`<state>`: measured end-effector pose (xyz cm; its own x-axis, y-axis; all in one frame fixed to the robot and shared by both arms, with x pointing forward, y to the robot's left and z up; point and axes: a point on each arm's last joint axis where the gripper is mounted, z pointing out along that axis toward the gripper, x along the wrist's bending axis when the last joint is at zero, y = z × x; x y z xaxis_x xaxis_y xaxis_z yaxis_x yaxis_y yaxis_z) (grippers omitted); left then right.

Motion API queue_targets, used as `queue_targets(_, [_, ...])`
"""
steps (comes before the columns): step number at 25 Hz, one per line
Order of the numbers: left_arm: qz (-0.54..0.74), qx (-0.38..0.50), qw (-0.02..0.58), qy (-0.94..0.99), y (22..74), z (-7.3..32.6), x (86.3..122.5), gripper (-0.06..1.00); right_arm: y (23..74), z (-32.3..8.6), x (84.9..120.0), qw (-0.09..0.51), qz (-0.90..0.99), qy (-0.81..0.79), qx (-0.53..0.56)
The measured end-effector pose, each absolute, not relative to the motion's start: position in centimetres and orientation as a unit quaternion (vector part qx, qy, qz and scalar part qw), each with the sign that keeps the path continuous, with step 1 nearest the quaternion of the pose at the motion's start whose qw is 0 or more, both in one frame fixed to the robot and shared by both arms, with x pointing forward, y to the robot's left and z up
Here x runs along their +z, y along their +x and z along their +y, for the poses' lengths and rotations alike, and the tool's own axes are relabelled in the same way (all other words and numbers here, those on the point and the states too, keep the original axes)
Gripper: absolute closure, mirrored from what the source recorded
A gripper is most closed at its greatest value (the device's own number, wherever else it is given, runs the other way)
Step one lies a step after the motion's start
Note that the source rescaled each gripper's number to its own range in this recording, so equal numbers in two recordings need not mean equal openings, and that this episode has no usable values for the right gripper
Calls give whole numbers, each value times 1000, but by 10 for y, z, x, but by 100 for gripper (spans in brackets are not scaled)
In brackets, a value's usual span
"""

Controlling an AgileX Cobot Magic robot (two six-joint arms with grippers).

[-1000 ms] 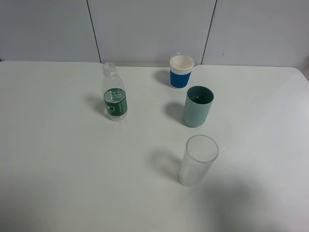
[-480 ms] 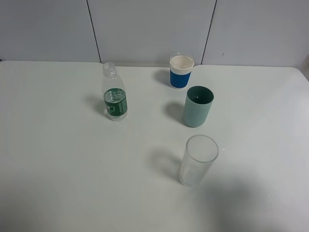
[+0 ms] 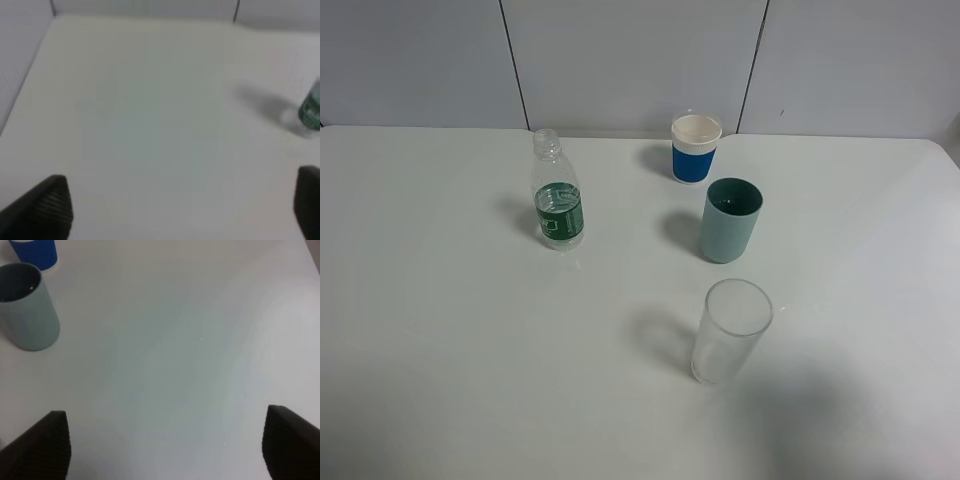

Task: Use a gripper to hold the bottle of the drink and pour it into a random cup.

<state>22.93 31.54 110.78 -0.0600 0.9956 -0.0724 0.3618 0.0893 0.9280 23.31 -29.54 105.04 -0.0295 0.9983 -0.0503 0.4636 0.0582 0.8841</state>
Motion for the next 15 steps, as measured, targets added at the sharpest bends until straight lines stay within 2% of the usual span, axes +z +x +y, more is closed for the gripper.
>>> queue_targets(6, [609, 396, 416, 547, 223, 316, 1083, 19, 233, -295, 1050, 376, 623, 587, 356])
queue_targets(15, [607, 393, 404, 561, 228, 315, 1072, 19, 233, -295, 1050, 376, 623, 587, 356])
